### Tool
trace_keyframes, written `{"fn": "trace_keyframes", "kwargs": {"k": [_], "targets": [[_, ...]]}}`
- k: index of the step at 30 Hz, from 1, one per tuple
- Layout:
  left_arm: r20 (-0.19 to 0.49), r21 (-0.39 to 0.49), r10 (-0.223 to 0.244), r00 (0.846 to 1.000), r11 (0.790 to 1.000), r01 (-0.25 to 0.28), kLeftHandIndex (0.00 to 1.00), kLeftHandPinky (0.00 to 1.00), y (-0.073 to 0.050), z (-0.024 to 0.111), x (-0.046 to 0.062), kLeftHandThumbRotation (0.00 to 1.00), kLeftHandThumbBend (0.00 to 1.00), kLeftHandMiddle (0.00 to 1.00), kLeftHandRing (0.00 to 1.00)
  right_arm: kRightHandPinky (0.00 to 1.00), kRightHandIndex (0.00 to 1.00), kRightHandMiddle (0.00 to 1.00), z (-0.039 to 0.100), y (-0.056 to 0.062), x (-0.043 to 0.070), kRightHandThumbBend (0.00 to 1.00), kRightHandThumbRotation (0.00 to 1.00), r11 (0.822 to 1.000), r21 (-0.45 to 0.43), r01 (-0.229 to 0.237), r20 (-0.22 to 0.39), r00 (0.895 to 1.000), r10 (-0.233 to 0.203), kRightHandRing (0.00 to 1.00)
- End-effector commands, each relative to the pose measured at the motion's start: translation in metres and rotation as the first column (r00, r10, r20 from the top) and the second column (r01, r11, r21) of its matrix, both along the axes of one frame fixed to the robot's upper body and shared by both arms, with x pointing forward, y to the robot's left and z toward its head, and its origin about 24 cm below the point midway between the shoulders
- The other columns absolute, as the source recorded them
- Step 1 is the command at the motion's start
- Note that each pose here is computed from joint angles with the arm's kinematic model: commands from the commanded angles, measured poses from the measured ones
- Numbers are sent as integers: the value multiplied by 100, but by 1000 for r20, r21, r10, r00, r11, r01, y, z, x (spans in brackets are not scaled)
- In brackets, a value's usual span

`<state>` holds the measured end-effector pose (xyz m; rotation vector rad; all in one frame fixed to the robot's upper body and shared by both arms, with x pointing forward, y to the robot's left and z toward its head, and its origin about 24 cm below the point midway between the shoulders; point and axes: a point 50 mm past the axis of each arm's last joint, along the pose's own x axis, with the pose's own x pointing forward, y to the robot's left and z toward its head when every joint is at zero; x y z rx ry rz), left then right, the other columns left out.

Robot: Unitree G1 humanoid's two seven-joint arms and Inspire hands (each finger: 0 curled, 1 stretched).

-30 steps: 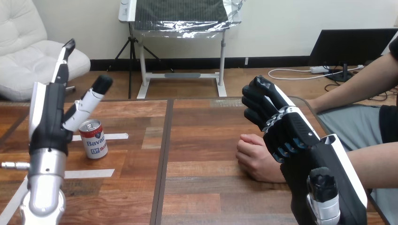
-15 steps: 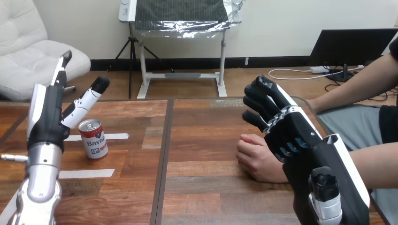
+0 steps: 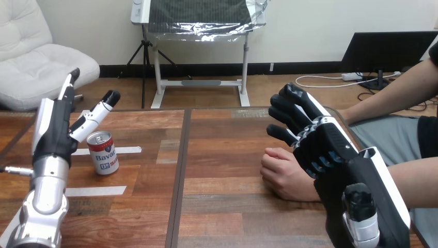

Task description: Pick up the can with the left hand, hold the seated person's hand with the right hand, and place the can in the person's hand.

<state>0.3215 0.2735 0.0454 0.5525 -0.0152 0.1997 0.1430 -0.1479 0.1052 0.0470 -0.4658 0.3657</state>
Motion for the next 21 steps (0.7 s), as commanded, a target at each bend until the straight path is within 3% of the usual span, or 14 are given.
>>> {"fn": "trace_keyframes", "kwargs": {"k": [1, 21], "targets": [[67, 26, -5, 998, 1000, 4, 97, 90, 0, 32, 23, 71, 68, 99, 97, 87, 92, 91, 15, -1, 3, 94, 90, 1000, 15, -4, 89, 996, 2, 92], [-55, 1, 49, 997, 999, -49, 98, 90, 4, 30, 35, 70, 71, 100, 98, 86, 91, 91, 16, -3, 4, 96, 89, 1000, 10, -1, 90, 996, 0, 92]]}}
